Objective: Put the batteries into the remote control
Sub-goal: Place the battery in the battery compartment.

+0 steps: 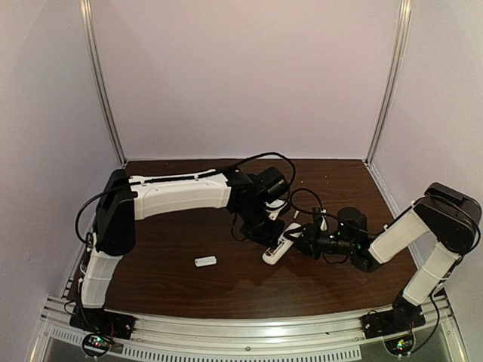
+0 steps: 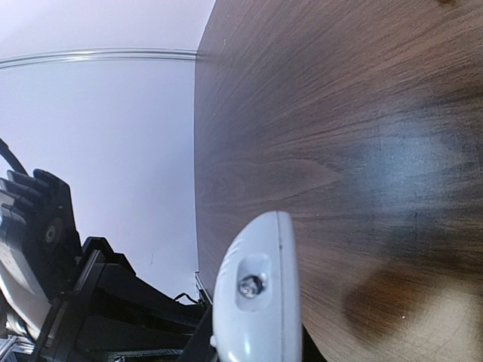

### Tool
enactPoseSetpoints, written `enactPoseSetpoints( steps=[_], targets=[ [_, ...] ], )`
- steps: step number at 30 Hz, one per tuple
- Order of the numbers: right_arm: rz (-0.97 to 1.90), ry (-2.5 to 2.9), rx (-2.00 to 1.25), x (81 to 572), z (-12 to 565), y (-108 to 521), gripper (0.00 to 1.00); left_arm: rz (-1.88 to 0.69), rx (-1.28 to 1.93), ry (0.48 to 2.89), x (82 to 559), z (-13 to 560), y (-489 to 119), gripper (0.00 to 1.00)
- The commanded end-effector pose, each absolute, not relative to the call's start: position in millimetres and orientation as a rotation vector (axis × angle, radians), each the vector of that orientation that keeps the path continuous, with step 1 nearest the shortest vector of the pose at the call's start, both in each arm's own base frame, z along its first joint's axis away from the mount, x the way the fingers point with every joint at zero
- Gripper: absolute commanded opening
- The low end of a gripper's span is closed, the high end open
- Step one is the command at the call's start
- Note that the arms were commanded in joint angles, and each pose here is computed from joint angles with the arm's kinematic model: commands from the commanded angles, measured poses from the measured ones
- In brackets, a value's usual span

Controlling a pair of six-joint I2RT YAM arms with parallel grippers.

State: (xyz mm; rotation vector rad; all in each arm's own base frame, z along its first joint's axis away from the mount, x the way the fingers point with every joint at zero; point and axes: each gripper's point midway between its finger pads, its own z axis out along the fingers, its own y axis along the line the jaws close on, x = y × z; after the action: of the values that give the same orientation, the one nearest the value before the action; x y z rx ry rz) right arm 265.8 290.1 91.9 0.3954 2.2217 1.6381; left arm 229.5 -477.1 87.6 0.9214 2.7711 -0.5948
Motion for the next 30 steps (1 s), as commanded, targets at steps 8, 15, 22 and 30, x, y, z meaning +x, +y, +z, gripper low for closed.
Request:
enactPoseSetpoints(
  steps=[8,15,22,30],
  targets=[
    [1.811,2.102,0.280,256,130,307,0.00,-0.497,0.823,2.785,248,74,-470,0.10],
    [1.839,2.094,0.282,254,131,310,0.01,-0.485,0.797,2.770,256,75,-470,0.10],
    [1.838,2.097,0.282,253,131,310,0.01,-0.476,0.779,2.752,266,82,-466,0.15],
    [1.817,2.116,0.285,252,125,309,0.01,-0.508,0.799,2.700,267,103,-465,0.24]
  ],
)
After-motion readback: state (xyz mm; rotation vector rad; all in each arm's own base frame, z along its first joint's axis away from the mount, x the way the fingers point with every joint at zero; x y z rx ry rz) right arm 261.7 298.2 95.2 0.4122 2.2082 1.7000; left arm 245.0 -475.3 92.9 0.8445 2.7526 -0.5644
